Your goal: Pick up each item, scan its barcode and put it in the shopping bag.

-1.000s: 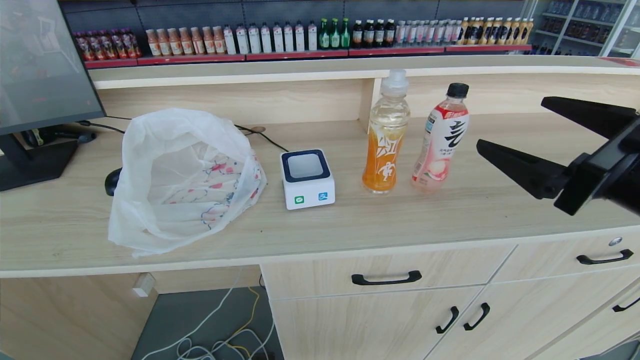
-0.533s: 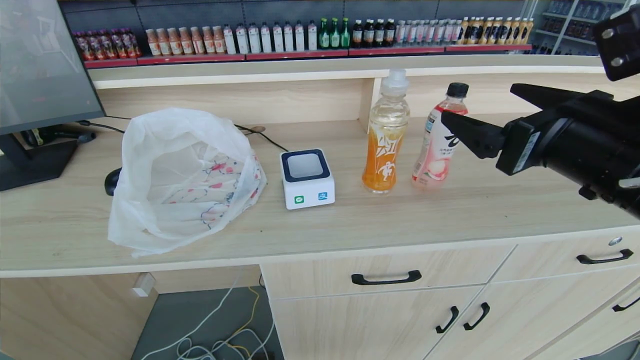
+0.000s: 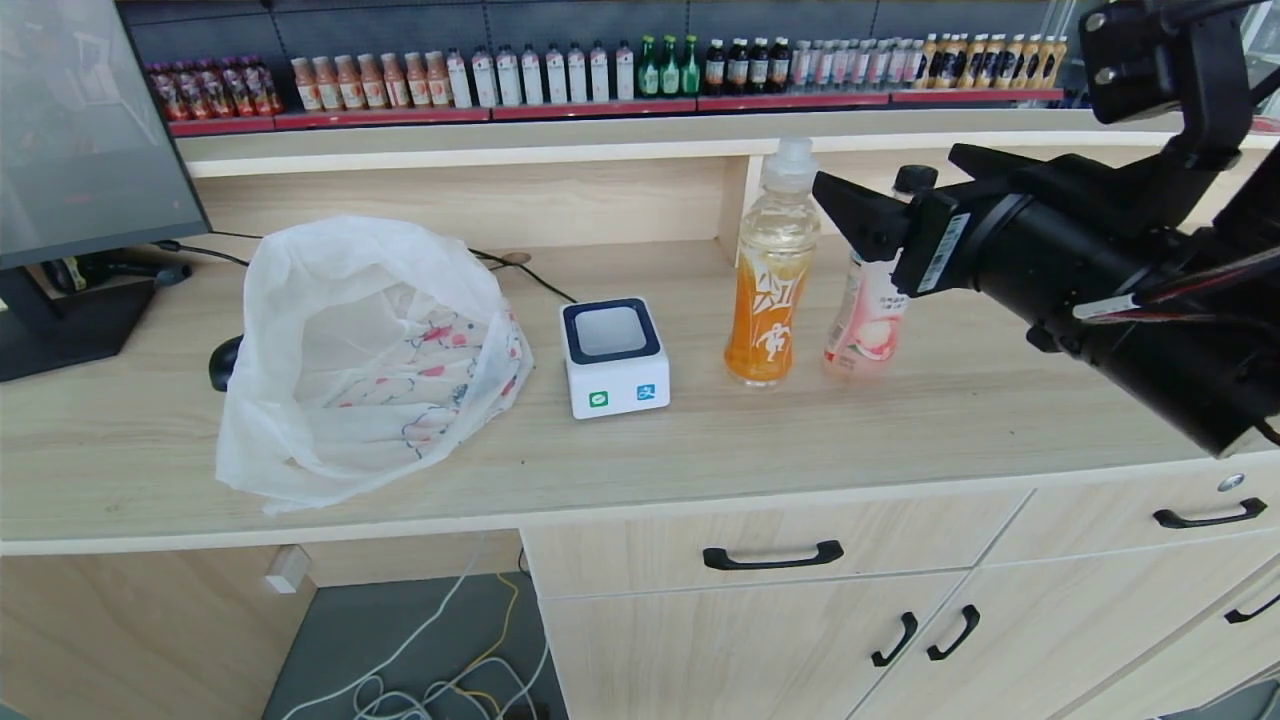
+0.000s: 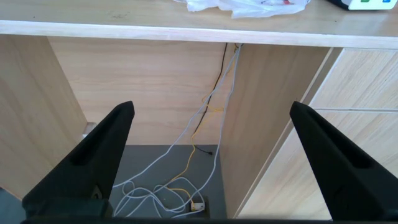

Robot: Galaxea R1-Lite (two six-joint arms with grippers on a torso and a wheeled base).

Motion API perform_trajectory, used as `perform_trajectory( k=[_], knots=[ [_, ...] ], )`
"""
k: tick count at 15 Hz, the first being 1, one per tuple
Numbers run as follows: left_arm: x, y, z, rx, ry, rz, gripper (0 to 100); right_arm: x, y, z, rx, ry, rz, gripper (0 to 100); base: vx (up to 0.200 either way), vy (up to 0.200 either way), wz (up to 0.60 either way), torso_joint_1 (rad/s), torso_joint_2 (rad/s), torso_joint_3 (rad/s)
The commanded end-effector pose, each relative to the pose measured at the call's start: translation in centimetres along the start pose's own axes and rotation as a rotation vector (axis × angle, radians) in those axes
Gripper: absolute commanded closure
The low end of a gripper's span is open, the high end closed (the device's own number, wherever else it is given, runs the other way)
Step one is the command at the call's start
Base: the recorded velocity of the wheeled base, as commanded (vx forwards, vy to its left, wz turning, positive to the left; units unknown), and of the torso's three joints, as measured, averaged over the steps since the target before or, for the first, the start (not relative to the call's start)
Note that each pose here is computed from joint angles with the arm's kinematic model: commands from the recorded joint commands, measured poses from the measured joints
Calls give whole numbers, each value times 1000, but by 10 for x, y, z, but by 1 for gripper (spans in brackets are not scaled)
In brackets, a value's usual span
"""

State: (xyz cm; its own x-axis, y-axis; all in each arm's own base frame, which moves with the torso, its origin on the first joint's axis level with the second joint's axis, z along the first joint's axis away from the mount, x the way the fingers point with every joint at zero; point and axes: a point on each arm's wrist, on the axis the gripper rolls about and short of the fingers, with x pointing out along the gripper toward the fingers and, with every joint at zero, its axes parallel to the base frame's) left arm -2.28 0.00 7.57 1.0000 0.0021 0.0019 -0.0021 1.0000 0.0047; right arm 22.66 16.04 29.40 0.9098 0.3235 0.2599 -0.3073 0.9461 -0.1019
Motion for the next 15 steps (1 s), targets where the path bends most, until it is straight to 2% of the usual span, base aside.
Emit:
perform_trajectory(
  k=[1,7,9,15],
  knots=[
    [0,0,0,0,-1,1,0,13,8,-21,10,37,3,0,0,0,0,0,0,0],
    [0,0,0,0,-1,1,0,30,15,-29,42,44,-8,0,0,0,0,0,0,0],
    [0,0,0,0,-1,1,0,41,18,-34,98,48,-27,0,0,0,0,0,0,0],
    [0,0,0,0,-1,1,0,63,24,-38,108,28,-28,0,0,0,0,0,0,0]
  ],
)
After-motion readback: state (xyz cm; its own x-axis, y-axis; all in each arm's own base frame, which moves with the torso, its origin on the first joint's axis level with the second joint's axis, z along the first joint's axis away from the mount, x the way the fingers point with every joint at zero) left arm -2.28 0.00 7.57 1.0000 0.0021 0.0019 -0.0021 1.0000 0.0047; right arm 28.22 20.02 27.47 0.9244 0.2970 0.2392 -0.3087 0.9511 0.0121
